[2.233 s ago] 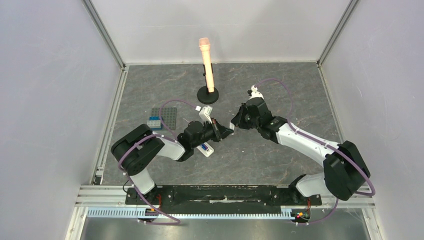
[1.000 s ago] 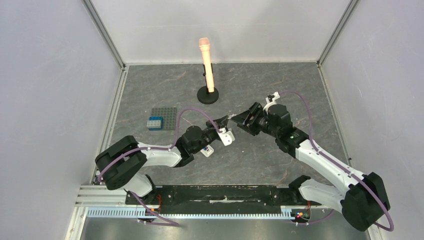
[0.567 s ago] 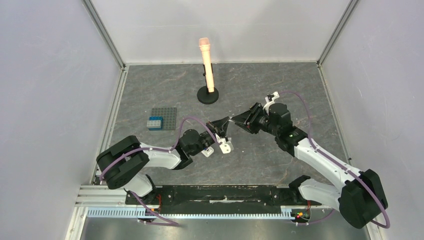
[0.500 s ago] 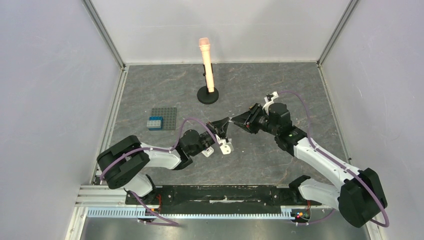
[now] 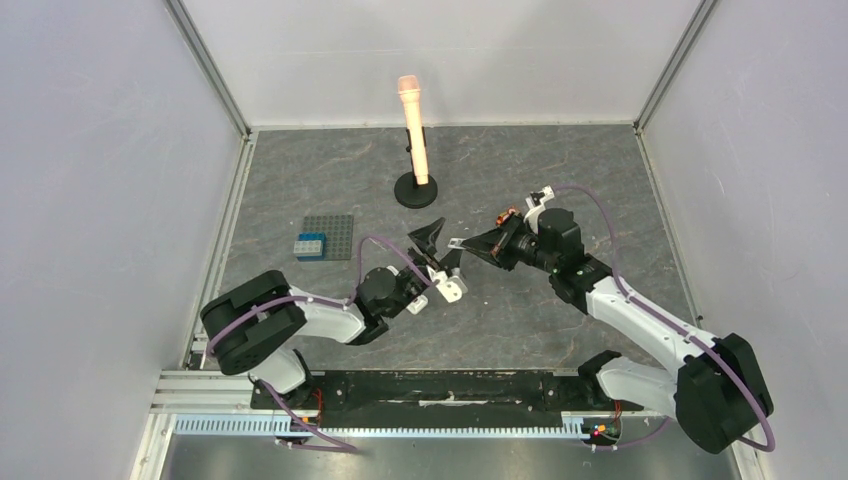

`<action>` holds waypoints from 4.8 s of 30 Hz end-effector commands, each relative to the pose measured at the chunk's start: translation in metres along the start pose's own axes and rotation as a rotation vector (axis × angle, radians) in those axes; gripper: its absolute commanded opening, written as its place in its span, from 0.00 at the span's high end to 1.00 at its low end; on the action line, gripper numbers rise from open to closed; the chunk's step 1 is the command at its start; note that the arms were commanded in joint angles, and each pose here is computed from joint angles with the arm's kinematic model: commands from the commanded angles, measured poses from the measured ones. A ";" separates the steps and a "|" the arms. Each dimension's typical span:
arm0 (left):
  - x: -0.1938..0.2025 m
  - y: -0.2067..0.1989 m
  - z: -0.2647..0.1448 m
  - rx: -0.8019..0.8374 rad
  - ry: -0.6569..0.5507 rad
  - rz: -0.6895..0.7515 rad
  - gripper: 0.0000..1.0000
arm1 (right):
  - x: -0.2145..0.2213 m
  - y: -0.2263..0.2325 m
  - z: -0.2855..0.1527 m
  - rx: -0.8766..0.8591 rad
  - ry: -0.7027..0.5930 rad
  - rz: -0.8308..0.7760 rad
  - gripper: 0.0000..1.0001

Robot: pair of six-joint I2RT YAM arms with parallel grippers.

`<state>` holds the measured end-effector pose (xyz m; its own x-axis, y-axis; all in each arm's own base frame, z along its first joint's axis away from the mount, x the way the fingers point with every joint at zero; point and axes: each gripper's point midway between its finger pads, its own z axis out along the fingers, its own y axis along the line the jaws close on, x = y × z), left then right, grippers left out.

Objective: Load the batteries into the remote control

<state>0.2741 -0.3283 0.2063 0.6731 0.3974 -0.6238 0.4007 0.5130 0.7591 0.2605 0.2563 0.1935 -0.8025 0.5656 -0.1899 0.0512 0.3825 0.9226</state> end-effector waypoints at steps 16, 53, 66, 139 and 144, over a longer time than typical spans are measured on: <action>0.030 0.037 -0.079 -0.337 0.565 -1.031 0.21 | 0.025 -0.022 0.011 0.071 0.034 -0.387 1.00; 0.169 0.005 -0.112 -0.523 0.909 -1.649 0.27 | 0.159 -0.082 0.083 0.300 0.591 -0.559 1.00; 0.171 -0.019 -0.122 -0.491 0.970 -1.722 0.29 | 0.105 -0.101 0.078 0.402 0.356 -0.505 1.00; 0.149 -0.056 -0.177 -0.423 0.979 -1.779 0.41 | 0.111 -0.092 0.125 0.120 0.312 -0.218 1.00; 0.146 -0.056 -0.175 -0.394 0.971 -1.780 0.41 | 0.109 -0.100 0.128 0.145 0.303 -0.235 1.00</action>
<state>0.2383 -0.1593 0.0330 -0.7465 -0.4996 -0.4394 -0.1556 0.7732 -0.6148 0.2371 0.3747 0.0501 -0.9471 0.2255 -0.2285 -0.0736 0.5402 0.8383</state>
